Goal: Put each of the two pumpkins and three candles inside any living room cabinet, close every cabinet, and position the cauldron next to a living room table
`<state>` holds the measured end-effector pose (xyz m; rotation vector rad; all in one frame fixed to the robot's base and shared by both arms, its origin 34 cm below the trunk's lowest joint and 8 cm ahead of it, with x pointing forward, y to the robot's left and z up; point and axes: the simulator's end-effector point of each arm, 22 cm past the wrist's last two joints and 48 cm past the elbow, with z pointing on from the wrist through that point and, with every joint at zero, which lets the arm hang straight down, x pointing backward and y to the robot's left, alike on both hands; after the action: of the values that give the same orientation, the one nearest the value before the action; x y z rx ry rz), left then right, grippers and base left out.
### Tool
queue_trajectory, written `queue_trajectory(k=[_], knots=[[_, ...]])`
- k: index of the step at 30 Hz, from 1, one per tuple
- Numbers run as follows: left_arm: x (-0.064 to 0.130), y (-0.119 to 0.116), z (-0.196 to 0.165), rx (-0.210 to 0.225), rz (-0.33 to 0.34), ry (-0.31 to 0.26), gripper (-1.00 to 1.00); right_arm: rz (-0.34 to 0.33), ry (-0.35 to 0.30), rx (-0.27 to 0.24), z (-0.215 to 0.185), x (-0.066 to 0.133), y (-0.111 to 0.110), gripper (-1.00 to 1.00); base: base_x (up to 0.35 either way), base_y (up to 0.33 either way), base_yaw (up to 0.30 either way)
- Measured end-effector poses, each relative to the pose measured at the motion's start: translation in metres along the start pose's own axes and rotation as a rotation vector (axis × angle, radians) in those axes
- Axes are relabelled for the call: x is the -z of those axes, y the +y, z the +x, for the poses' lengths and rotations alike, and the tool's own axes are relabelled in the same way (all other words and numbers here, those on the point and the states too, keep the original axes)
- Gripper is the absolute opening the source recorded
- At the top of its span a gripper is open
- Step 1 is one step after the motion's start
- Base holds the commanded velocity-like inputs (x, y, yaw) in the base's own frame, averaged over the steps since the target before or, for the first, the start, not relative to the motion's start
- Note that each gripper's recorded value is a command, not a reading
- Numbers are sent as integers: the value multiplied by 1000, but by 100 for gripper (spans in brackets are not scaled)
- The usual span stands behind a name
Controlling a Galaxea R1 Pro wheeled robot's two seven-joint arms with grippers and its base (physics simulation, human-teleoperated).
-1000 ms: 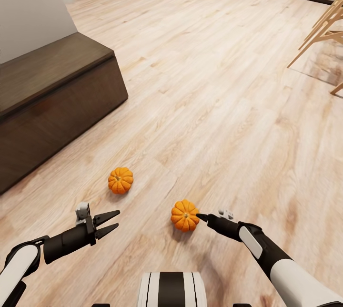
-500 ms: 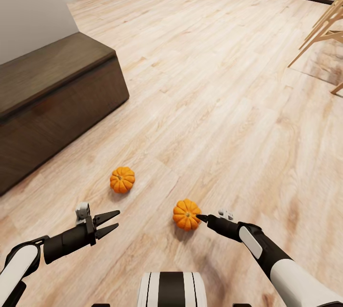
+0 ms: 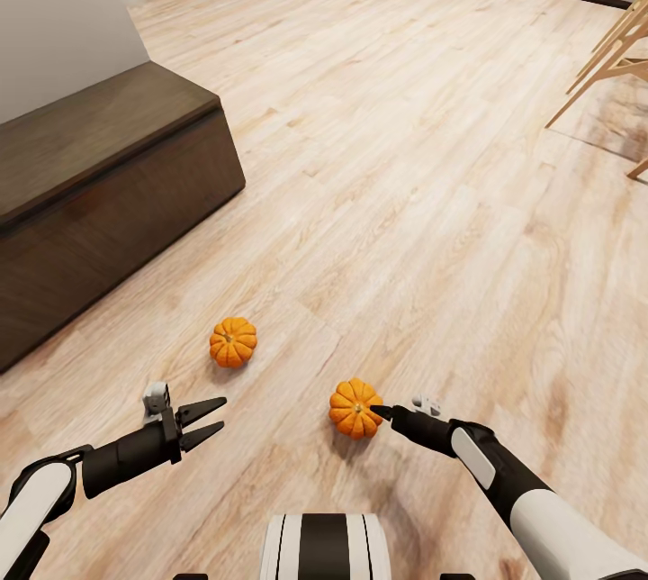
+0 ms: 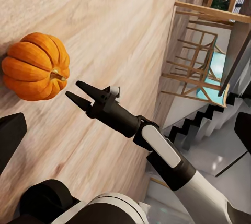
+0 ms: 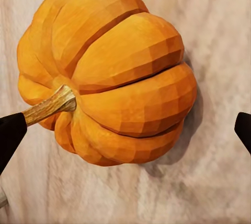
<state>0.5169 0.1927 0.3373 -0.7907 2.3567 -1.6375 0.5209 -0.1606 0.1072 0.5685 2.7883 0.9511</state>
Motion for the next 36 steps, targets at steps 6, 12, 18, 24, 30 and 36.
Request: queue_trajectory(k=[6, 12, 18, 24, 30, 36], knots=[[-2, 8, 1, 16, -8, 4, 100, 6, 11, -8, 6, -4, -6, 100, 0, 0, 0], [-3, 14, 2, 26, -15, 7, 100, 10, 20, -15, 10, -8, -11, 100, 0, 0, 0], [-5, 22, 3, 40, -23, 11, 100, 15, 32, -25, 17, -12, -17, 100, 0, 0, 0], [-5, 22, 3, 40, -23, 11, 100, 15, 32, -25, 17, -12, -17, 100, 0, 0, 0], [-5, 22, 3, 40, -23, 11, 100, 15, 32, -25, 17, -12, -17, 100, 10, 0, 0], [-5, 22, 3, 39, -25, 12, 100, 16, 30, -24, 16, -12, -17, 100, 76, 0, 0]])
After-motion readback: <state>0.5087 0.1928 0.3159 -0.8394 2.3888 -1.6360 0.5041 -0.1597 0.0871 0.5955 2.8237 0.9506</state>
